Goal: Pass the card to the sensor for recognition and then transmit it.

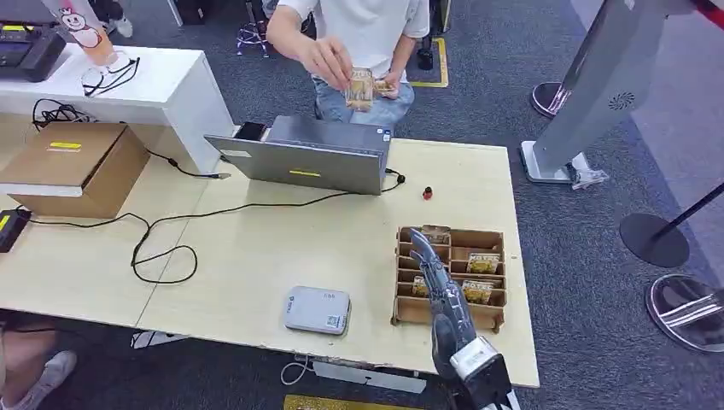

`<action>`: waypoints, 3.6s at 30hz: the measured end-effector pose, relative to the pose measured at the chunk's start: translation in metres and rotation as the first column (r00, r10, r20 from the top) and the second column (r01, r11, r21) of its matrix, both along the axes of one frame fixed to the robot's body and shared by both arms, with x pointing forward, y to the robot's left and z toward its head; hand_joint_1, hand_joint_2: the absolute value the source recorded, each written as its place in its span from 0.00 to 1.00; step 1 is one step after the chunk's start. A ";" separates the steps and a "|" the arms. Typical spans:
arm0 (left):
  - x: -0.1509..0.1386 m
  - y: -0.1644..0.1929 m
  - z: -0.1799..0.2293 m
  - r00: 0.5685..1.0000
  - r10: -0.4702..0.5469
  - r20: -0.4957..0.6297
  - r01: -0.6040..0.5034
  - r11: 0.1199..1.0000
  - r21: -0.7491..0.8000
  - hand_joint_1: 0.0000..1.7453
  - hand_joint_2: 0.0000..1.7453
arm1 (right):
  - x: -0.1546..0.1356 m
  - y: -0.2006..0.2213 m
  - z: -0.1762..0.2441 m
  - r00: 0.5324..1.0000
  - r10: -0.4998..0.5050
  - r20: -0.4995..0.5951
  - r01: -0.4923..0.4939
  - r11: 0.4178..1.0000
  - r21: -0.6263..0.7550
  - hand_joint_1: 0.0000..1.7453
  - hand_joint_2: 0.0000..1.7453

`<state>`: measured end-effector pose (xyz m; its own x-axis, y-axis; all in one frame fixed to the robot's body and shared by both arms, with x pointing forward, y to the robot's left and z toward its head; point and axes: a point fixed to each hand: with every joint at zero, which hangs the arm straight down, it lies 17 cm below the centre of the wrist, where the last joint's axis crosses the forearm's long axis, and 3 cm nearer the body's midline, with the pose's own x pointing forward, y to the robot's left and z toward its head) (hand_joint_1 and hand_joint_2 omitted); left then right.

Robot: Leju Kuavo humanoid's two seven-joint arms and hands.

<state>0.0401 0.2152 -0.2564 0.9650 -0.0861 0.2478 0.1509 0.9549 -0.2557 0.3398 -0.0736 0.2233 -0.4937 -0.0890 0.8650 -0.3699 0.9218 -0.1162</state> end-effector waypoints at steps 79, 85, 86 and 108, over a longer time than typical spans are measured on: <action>0.009 0.023 -0.008 0.986 -0.169 0.010 0.169 0.985 0.031 0.00 0.00 | 0.129 0.035 0.046 0.700 -0.231 0.676 0.682 0.496 -0.537 0.00 1.00; 0.010 0.022 -0.008 0.986 -0.164 0.010 0.164 0.986 0.029 0.00 0.00 | 0.145 0.036 0.043 0.717 -0.244 0.653 0.675 0.477 -0.563 0.00 1.00; 0.010 0.022 -0.008 0.986 -0.164 0.010 0.164 0.986 0.028 0.00 0.00 | 0.146 0.037 0.042 0.719 -0.244 0.651 0.674 0.476 -0.566 0.00 1.00; 0.010 0.022 -0.008 0.988 -0.156 0.010 0.155 0.988 0.023 0.00 0.00 | 0.158 0.038 0.028 0.751 -0.252 0.610 0.648 0.457 -0.609 0.00 1.00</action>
